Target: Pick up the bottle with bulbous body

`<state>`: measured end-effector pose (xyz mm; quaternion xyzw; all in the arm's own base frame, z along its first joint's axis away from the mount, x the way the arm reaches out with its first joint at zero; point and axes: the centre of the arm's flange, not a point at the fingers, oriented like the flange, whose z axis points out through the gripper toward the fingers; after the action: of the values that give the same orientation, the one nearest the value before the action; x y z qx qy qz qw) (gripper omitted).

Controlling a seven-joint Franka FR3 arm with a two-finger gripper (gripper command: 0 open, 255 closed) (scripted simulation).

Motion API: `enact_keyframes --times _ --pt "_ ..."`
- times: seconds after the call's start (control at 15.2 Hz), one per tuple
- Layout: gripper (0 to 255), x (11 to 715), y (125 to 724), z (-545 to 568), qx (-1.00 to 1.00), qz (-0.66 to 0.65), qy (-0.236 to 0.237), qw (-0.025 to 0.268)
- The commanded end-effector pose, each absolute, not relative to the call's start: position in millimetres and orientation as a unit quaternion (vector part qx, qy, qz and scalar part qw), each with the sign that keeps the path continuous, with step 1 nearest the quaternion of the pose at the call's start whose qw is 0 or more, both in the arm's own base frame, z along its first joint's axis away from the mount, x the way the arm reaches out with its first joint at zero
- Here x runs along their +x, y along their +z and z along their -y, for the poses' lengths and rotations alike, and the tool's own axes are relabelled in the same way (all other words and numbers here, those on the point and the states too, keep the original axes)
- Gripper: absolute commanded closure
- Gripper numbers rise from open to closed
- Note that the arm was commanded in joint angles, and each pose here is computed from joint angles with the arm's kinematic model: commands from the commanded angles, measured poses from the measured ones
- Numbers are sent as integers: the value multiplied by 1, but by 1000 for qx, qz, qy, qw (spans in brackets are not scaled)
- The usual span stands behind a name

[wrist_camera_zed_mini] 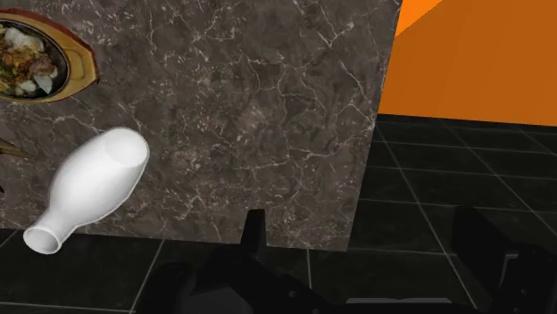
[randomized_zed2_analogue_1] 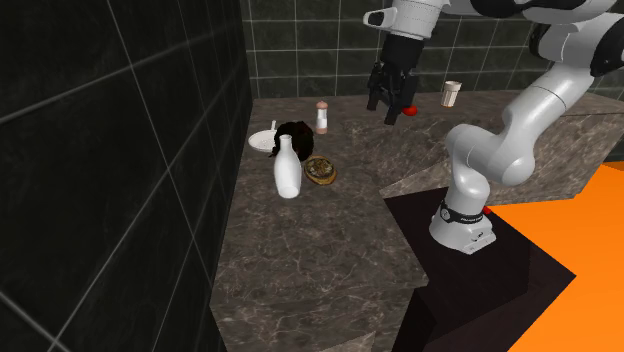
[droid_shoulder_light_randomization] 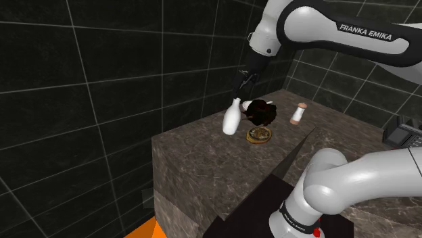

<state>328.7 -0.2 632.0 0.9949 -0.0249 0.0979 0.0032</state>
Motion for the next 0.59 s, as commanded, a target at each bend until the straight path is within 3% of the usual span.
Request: enact_keyframes --times 0.0,0.53 --pt "0 329 632 0 995 25 98 3" --pt "0 369 589 88 995 25 93 4"
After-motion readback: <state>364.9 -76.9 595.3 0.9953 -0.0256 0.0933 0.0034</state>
